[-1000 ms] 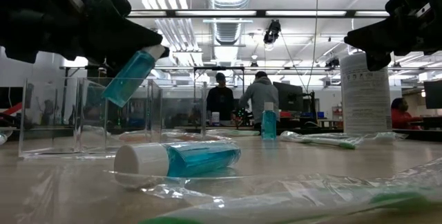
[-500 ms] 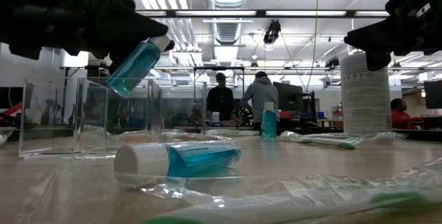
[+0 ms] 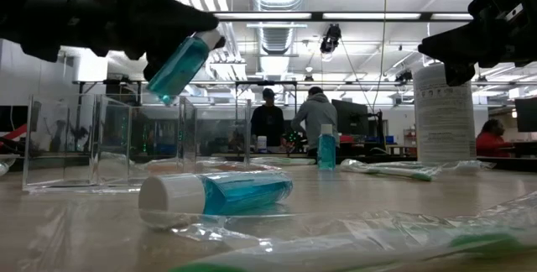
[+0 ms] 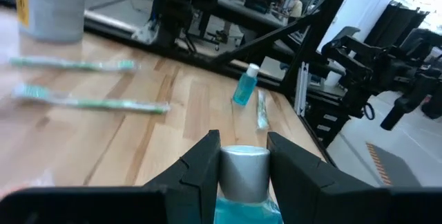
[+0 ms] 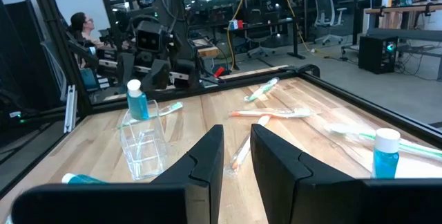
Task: Pick & Place toothbrushing station
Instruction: Put the blue mouthwash into the transparent organizer
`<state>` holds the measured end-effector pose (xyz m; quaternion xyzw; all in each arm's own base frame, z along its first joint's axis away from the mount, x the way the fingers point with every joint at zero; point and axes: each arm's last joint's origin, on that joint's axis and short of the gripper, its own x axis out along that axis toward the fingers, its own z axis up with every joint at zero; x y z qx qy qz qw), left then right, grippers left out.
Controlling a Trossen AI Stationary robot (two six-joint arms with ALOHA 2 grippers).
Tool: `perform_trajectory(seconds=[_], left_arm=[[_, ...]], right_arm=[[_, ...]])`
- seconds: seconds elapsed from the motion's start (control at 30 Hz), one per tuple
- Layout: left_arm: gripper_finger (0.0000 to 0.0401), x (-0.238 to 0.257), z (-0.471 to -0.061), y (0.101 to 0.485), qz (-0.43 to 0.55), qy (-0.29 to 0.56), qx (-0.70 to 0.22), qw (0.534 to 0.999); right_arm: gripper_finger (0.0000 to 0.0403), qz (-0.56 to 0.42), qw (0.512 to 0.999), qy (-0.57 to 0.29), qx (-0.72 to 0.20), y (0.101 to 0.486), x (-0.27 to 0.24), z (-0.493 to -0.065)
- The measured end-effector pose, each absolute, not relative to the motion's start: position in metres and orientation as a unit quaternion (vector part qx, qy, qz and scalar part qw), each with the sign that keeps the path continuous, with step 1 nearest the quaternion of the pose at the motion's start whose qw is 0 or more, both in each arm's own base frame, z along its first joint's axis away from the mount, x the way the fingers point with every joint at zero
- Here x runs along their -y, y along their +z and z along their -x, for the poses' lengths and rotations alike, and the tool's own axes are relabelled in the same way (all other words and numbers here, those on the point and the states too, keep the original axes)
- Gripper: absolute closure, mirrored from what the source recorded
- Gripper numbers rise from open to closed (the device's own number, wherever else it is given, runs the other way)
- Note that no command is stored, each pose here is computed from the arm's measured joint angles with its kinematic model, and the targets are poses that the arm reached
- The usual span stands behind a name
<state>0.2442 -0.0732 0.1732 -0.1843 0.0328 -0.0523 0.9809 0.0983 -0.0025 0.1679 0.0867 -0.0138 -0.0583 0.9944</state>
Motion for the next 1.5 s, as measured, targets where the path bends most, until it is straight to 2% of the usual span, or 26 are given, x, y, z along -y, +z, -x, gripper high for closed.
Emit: perform_trajectory(seconds=[0.17, 0.37, 0.53, 0.67, 1.07, 1.33, 1.4, 1.5], left_arm=[[0.0286, 0.073, -0.247, 0.171, 0.158, -0.041, -0.046, 0.985], [0.0286, 0.075, -0.252, 0.160, 0.172, -0.038, -0.053, 0.983], [0.0269, 0.076, -0.256, 0.155, 0.175, -0.038, -0.055, 0.982], [0.0256, 0.076, -0.257, 0.156, 0.186, -0.037, -0.053, 0.980], [0.0254, 0.076, -0.256, 0.159, 0.184, -0.039, -0.047, 0.981], [0.0254, 0.072, -0.249, 0.187, 0.139, -0.042, -0.015, 0.989], [0.0254, 0.071, -0.248, 0.200, 0.124, -0.038, -0.033, 0.991], [0.0254, 0.071, -0.248, 0.222, 0.079, -0.030, -0.110, 0.990]], right_arm=[[0.0335, -0.087, 0.994, -0.058, 0.014, 0.168, 0.003, -0.098], [0.0335, -0.087, 0.994, -0.058, 0.014, 0.168, 0.003, -0.098], [0.0335, -0.087, 0.994, -0.058, 0.014, 0.168, 0.003, -0.098], [0.0335, -0.087, 0.994, -0.058, 0.014, 0.168, 0.003, -0.098], [0.0335, -0.087, 0.994, -0.058, 0.014, 0.168, 0.003, -0.098], [0.0335, -0.087, 0.994, -0.058, 0.014, 0.168, 0.003, -0.098], [0.0335, -0.087, 0.994, -0.058, 0.014, 0.168, 0.003, -0.098], [0.0335, -0.087, 0.994, -0.058, 0.014, 0.168, 0.003, -0.098]])
